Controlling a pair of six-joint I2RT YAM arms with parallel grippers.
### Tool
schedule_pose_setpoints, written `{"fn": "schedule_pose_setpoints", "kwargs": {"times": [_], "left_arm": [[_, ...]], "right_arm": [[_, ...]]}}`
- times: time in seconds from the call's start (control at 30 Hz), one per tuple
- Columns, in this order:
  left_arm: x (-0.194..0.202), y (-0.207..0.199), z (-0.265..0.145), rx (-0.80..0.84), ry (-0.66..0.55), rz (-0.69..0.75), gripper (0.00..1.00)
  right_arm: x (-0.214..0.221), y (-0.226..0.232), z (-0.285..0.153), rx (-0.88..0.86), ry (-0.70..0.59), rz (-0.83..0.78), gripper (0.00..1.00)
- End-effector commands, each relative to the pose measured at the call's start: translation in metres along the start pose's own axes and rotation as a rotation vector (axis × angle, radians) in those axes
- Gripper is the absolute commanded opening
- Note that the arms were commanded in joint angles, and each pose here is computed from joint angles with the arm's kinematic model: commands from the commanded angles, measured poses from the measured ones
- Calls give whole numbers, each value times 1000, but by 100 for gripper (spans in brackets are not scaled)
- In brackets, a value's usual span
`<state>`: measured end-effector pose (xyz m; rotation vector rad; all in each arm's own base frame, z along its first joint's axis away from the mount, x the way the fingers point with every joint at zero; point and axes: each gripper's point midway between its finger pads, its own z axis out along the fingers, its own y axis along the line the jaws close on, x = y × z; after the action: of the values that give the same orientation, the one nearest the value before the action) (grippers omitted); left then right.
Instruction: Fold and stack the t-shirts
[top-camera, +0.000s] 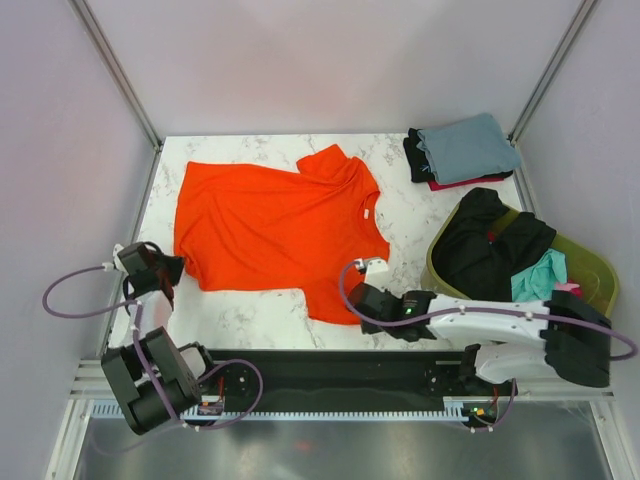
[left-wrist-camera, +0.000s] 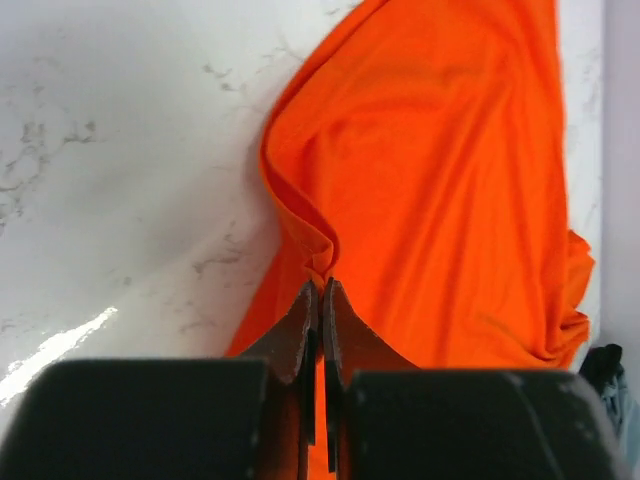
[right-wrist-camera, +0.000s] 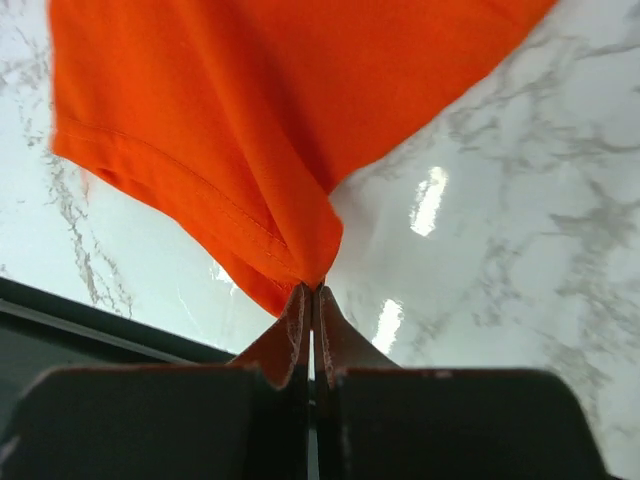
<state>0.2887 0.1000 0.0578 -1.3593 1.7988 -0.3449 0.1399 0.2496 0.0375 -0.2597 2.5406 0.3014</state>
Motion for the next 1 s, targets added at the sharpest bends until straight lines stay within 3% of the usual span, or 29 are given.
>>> {"fn": "schedule_pose_setpoints", "kwargs": {"times": [0.0, 0.4, 0.73, 0.97], "left_arm": [[-7, -23, -23, 29, 1, 22, 2], [-59, -60, -79, 16, -116, 154, 2], [-73, -78, -64, 12, -64, 207, 2], [-79, -87, -32, -8, 21, 224, 2]], "right_arm": [[-19, -37, -35, 106, -85, -10, 0], [-71, -32, -70, 69, -214, 18, 0], [-167, -39, -66, 59, -267, -5, 0], [-212, -42, -43, 64, -240, -29, 0]]}}
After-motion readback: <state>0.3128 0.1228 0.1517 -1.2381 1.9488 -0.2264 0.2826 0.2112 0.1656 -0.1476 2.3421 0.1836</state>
